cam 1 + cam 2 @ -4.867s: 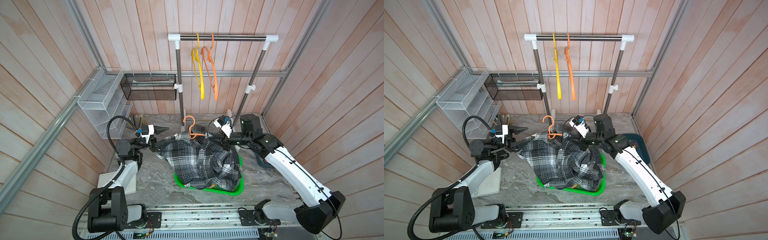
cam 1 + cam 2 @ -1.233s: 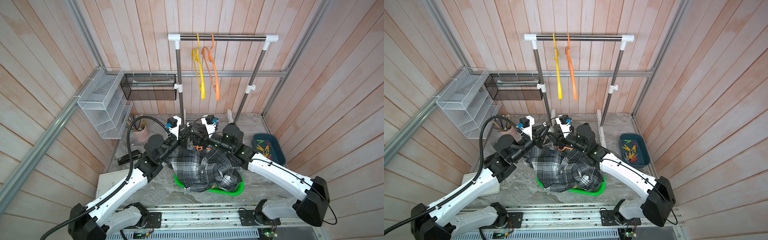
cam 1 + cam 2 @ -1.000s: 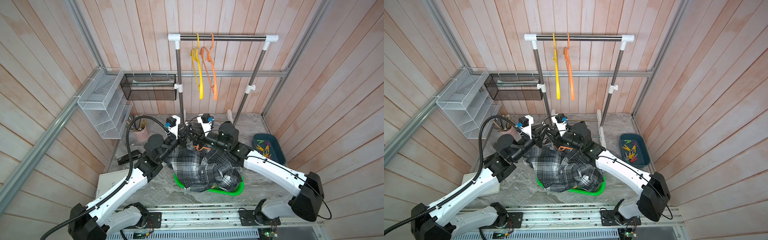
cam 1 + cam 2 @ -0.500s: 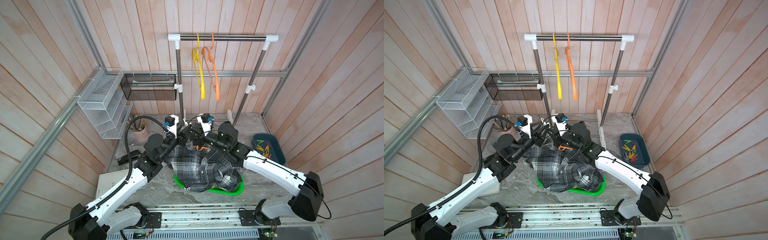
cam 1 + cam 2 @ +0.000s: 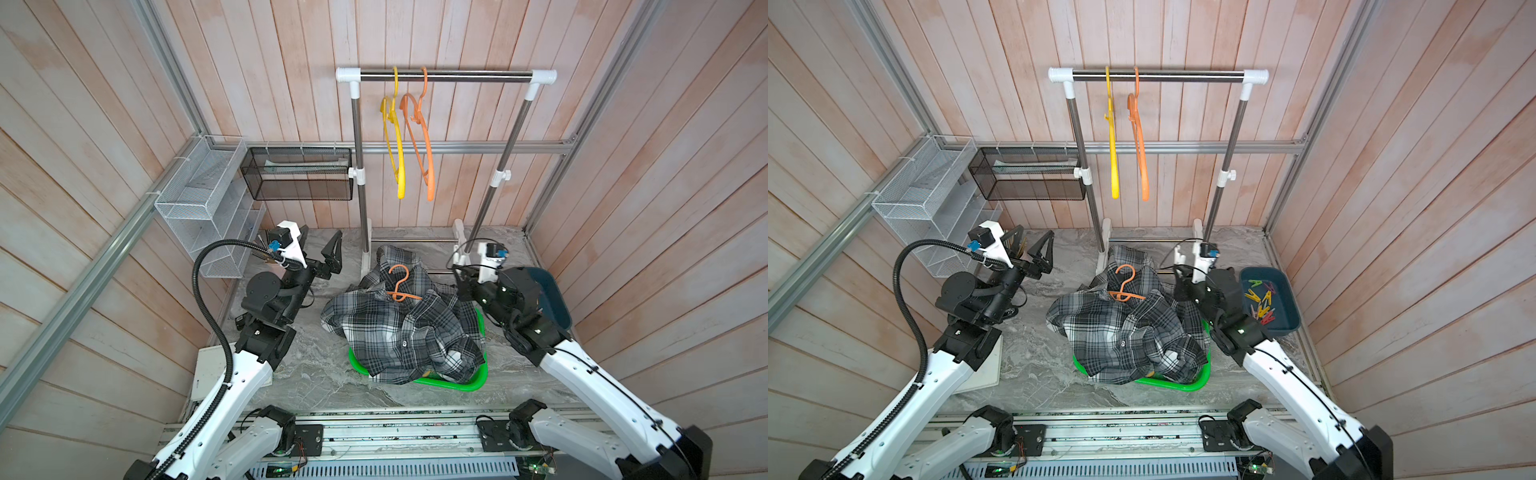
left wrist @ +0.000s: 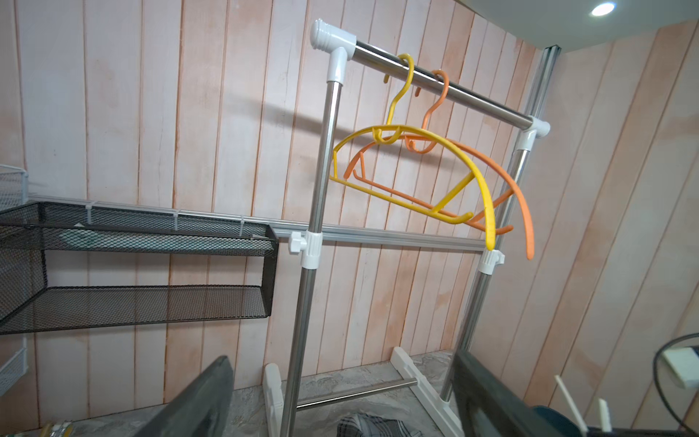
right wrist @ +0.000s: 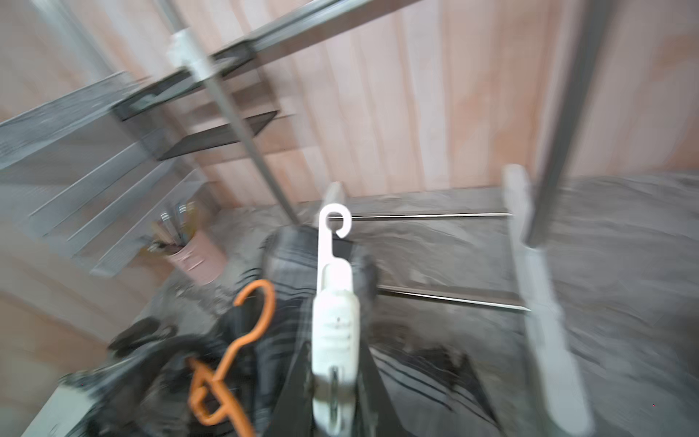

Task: Remove the clothespins securing long-sleeve shirts to the hanger
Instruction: Place the clamp in the storage box, then remove the long-sleeve shirt from the hanger.

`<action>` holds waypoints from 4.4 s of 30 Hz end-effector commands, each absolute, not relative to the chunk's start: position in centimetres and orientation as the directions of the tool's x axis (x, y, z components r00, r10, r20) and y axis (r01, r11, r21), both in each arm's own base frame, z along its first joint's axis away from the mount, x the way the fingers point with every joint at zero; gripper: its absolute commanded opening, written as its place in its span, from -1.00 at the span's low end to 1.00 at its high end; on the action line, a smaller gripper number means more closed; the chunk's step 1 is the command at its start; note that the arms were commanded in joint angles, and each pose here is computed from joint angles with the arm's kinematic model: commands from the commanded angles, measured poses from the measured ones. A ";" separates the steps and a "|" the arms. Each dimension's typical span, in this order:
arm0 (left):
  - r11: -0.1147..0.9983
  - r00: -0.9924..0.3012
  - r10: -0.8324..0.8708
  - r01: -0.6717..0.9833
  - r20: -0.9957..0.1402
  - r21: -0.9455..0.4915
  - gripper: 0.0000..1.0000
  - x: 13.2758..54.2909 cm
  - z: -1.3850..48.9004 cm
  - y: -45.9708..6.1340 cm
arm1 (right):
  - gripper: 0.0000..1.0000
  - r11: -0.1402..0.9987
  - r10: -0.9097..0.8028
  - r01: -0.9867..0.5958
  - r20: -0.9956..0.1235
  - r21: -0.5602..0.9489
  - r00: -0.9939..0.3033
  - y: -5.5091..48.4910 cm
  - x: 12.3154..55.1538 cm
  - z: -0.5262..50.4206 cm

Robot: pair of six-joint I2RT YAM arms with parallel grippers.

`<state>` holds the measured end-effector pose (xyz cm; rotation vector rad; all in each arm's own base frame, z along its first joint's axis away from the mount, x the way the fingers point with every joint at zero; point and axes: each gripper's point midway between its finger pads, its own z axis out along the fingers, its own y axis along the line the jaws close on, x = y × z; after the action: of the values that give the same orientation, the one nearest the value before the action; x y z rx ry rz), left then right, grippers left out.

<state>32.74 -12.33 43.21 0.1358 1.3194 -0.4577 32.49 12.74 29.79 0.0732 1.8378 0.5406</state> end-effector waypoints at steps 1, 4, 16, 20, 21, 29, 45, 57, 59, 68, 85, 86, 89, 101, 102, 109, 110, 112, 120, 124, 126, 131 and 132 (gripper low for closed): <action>0.903 0.114 -0.239 0.391 -0.964 -0.178 0.83 33.1 40.9 -12.0 | -1.00 0.876 0.459 0.057 -0.792 0.479 -0.402 5.2 31.9 25.5; 0.902 0.089 -0.248 0.385 -0.965 -0.196 0.83 33.3 40.1 -11.8 | -1.00 0.821 0.570 0.224 -0.737 0.525 -0.362 -1.8 32.3 22.9; 0.881 0.015 -0.227 0.431 -0.974 -0.198 0.81 33.1 38.5 -12.7 | -0.24 0.708 0.689 0.480 -0.656 0.519 -0.307 -11.4 36.1 15.5; 0.890 0.015 -0.212 0.416 -0.977 -0.187 0.81 33.1 37.9 -12.4 | -0.07 0.734 0.662 0.423 -0.700 0.532 -0.268 -11.2 36.4 19.4; 0.892 0.014 -0.210 0.413 -0.978 -0.186 0.81 33.2 37.8 -12.3 | -0.07 0.745 0.656 0.377 -0.708 0.551 -0.262 -10.5 36.4 20.7; 0.905 0.018 -0.202 0.385 -0.979 -0.180 0.81 33.7 37.4 -11.9 | -0.10 0.663 0.518 -0.359 -0.749 0.657 -0.413 6.6 33.4 30.9; 0.899 0.013 -0.221 0.391 -0.975 -0.198 0.81 33.5 37.7 -11.8 | -0.17 0.452 0.170 -0.547 -0.670 0.705 -0.723 26.1 36.1 26.2; 0.901 0.006 -0.215 0.387 -0.977 -0.196 0.81 33.7 37.4 -11.8 | -0.22 0.409 0.046 -0.558 -0.627 0.722 -0.778 30.9 37.0 23.2; 0.902 0.007 -0.213 0.387 -0.977 -0.194 0.81 33.7 37.4 -11.8 | -0.25 0.396 0.025 -0.563 -0.622 0.725 -0.783 31.8 36.7 22.8; 0.905 -0.010 -0.204 0.380 -0.979 -0.192 0.81 33.9 36.6 -11.7 | -0.97 0.366 -0.038 -0.644 -0.681 0.671 -0.731 33.1 35.5 24.0; 0.840 -0.118 -0.290 0.445 -0.950 -0.312 0.60 34.8 34.3 -10.6 | -1.00 0.484 -0.023 -0.814 -0.924 0.323 -0.381 28.6 33.3 36.8; 0.826 -0.135 -0.297 0.461 -0.945 -0.325 0.59 34.8 34.0 -10.6 | -1.00 0.491 -0.017 -0.815 -0.931 0.309 -0.363 28.2 33.1 37.5; 0.781 -0.206 -0.314 0.498 -0.927 -0.376 0.51 34.9 33.2 -10.9 | -1.00 0.526 0.011 -0.805 -0.949 0.274 -0.316 26.7 32.7 39.4; 0.605 -0.433 -0.223 0.641 -0.873 -0.472 0.38 33.3 28.2 -14.8 | -1.00 0.499 0.075 -0.838 -0.975 0.218 -0.210 24.7 30.8 43.8; 0.597 -0.445 -0.211 0.647 -0.871 -0.475 0.37 33.2 27.8 -15.2 | -1.00 0.494 0.076 -0.843 -0.976 0.215 -0.204 24.8 30.7 44.1; 0.545 -0.465 -0.138 0.702 -0.875 -0.459 -0.15 32.4 27.0 -18.1 | -1.00 0.492 0.076 -0.845 -0.977 0.210 -0.199 24.8 30.9 44.7; 0.549 -0.469 -0.136 0.698 -0.873 -0.460 -0.36 32.4 26.9 -18.1 | -1.00 0.491 0.076 -0.846 -0.978 0.207 -0.195 24.8 30.8 44.8; 0.549 -0.472 -0.122 0.701 -0.873 -0.455 -0.61 32.4 26.8 -18.1 | -1.00 0.492 0.078 -0.846 -0.978 0.205 -0.192 24.8 30.8 45.0; 0.666 -0.415 -0.160 0.624 -0.896 -0.408 -1.00 34.2 27.9 -16.2 | -1.00 0.496 0.072 -0.845 -0.979 0.202 -0.191 24.6 30.6 44.8; 0.770 -0.340 -0.269 0.486 -0.901 -0.413 -1.00 36.0 29.2 -12.2 | -1.00 0.501 0.063 -0.841 -0.978 0.202 -0.198 24.4 30.5 44.3; 0.794 -0.304 -0.336 0.417 -0.892 -0.442 -1.00 36.7 29.7 -10.0 | -1.00 0.508 0.059 -0.836 -0.976 0.208 -0.207 24.1 30.5 43.9; 0.822 -0.308 -0.380 0.319 -0.872 -0.471 -1.00 37.4 28.8 -7.6 | -1.00 0.513 0.080 -0.832 -0.976 0.213 -0.201 22.9 29.9 44.0; 0.824 -0.329 -0.387 0.295 -0.861 -0.483 -1.00 37.5 28.1 -7.3 | -1.00 0.512 0.086 -0.833 -0.978 0.209 -0.192 22.5 29.6 44.3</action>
<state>36.60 -9.59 29.18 0.0601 1.7546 -0.7636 30.85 23.76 42.52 -0.6663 1.6100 0.9604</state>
